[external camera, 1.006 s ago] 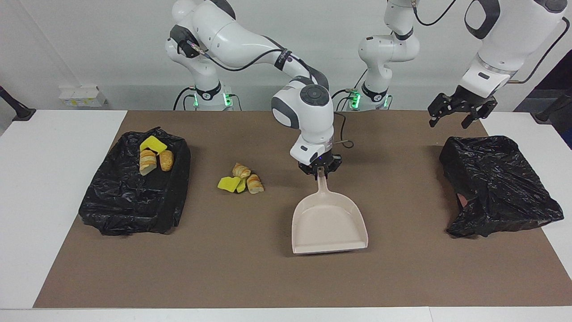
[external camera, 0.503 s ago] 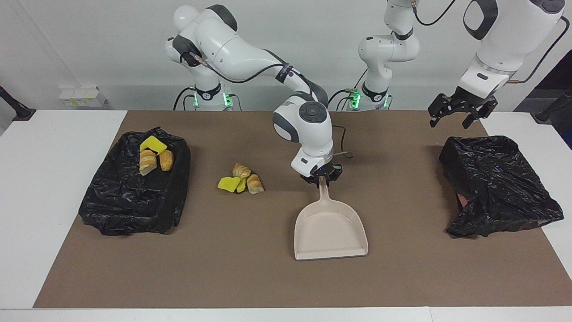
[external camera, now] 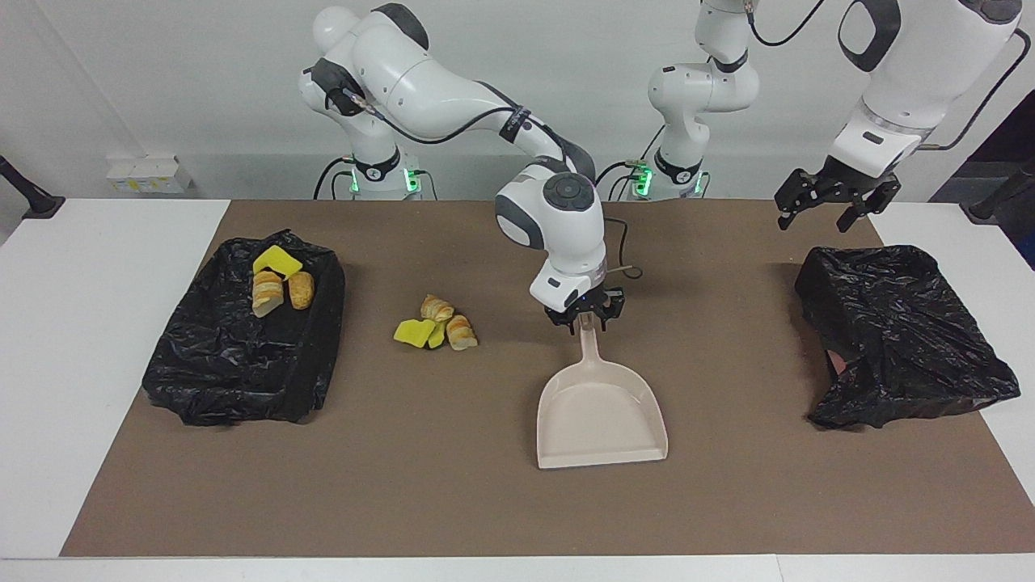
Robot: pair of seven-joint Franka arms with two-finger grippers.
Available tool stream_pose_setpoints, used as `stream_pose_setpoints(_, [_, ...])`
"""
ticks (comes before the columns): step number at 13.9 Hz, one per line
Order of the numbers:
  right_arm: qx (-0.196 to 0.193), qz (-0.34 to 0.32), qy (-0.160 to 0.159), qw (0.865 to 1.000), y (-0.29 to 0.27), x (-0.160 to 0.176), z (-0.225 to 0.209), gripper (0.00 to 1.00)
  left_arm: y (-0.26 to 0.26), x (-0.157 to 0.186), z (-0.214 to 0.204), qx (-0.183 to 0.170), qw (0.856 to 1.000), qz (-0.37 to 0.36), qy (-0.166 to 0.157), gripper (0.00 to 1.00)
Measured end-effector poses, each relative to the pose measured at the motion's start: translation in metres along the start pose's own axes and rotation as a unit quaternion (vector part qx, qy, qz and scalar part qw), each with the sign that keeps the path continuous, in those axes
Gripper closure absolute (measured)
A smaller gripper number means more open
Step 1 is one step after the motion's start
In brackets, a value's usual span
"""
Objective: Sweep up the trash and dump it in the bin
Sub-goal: 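Set the dustpan down near the table center with the right gripper, then grasp the dustpan with the left gripper while the right gripper grasps the brush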
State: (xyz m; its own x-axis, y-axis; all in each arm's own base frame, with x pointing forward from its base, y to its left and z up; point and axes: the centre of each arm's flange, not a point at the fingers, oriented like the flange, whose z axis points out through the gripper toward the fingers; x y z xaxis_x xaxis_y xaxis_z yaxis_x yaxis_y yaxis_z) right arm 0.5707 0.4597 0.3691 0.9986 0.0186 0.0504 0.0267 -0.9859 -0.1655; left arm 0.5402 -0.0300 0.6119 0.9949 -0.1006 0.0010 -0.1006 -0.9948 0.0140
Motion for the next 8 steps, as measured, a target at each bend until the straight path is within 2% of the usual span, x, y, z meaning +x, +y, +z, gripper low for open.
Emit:
stream_pose_setpoints(2, [-0.030, -0.004, -0.013, 0.999, 0.004, -0.010, -0.024, 0.06, 0.003, 0.000, 0.000, 0.000, 1.000, 0.003, 0.000, 0.00])
stream_pose_setpoints(3, [-0.047, -0.007, -0.021, 0.999, 0.005, -0.018, -0.038, 0.00, 0.007, 0.001, 0.000, 0.000, 1.000, 0.006, 0.001, 0.00])
stream_pose_setpoints(6, [-0.057, -0.017, -0.059, 0.996, -0.010, -0.060, -0.081, 0.00, 0.031, 0.007, 0.008, 0.000, 1.000, 0.028, 0.005, 0.00])
stream_pose_setpoints(8, [-0.067, -0.037, -0.075, 0.994, -0.020, -0.100, -0.082, 0.00, 0.050, 0.017, 0.021, 0.000, 0.999, 0.036, 0.006, 0.00])
